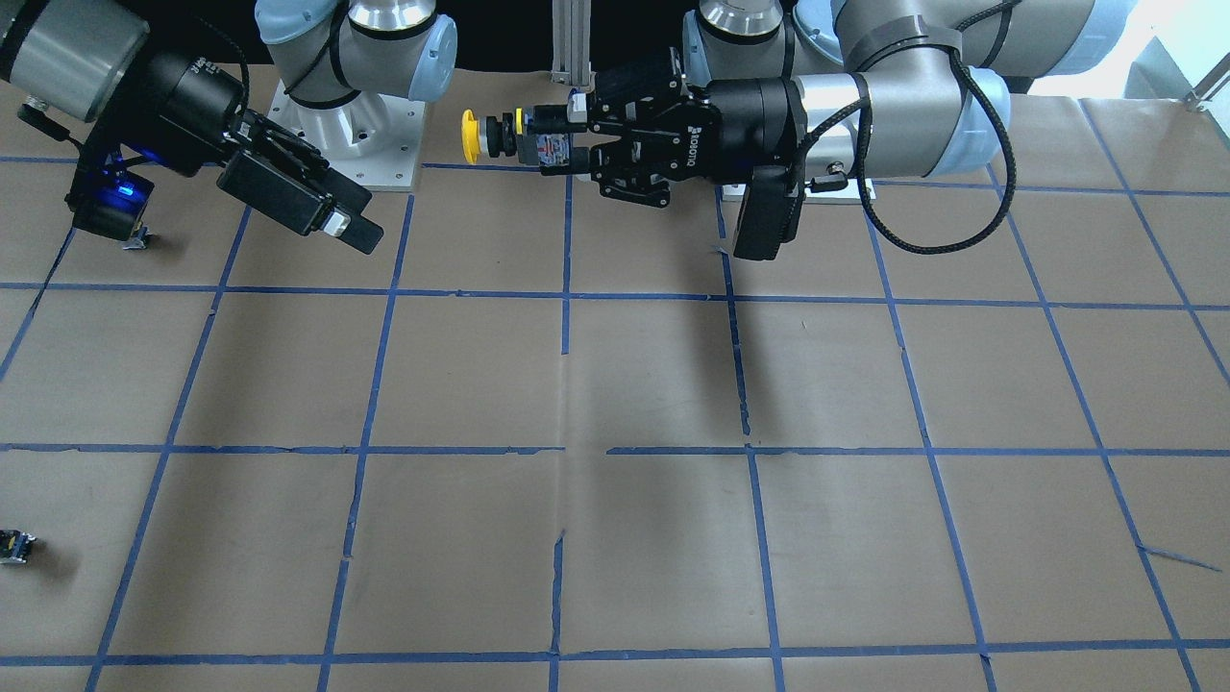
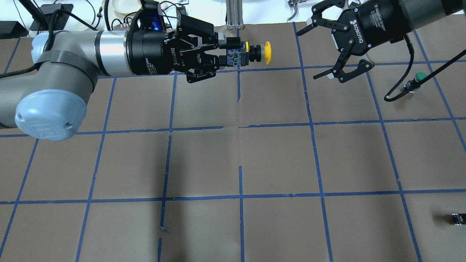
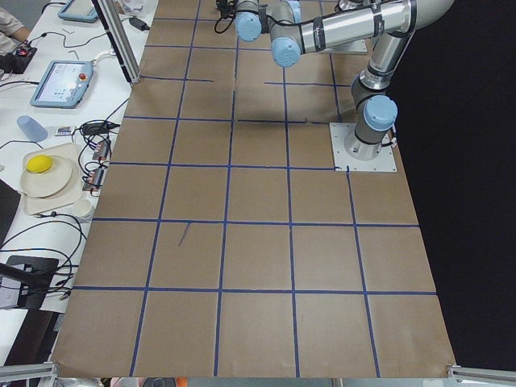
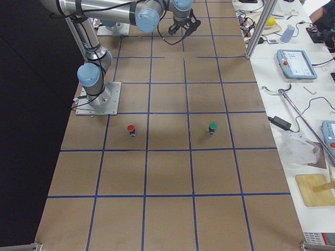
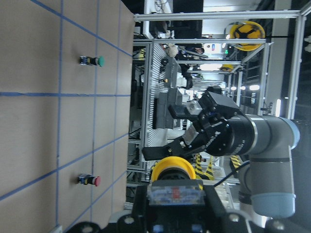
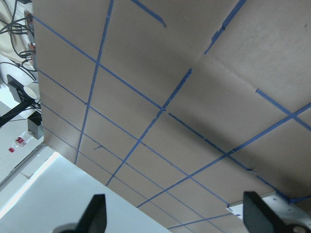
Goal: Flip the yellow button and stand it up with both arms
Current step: 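Hold the button with the left gripper while the right gripper grasps its cap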
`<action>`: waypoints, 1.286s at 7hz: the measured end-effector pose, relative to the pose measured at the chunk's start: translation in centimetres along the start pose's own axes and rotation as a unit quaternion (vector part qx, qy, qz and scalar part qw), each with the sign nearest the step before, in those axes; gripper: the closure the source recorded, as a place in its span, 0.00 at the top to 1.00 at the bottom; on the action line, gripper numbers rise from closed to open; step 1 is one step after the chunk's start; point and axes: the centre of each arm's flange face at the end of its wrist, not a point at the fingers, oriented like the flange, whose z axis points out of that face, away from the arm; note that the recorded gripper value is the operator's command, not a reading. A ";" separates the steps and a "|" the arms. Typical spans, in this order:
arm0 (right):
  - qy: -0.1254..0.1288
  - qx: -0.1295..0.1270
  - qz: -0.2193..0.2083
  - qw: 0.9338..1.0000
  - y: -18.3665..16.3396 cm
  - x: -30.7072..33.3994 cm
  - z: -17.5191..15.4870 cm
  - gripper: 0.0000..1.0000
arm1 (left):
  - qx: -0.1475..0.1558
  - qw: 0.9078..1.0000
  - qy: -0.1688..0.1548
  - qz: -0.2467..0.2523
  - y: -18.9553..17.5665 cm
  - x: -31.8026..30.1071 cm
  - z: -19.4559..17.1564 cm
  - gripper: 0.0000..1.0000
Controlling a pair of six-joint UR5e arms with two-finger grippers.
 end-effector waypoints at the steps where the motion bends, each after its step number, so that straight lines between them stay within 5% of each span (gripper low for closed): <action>1: -0.016 -0.011 0.024 1.000 0.9 -0.5 -0.4 1.00 | 0.000 1.000 0.024 -0.005 0.1 0.0 0.2 0.01; 5: -0.059 -0.052 0.078 0.994 5.6 -0.9 -1.6 0.99 | 0.001 0.999 0.039 -0.007 -0.2 -0.2 0.2 0.01; 9: -0.038 -0.075 0.097 0.992 7.3 -1.0 0.7 0.96 | 0.001 0.999 0.039 -0.006 -0.3 -0.3 0.2 0.01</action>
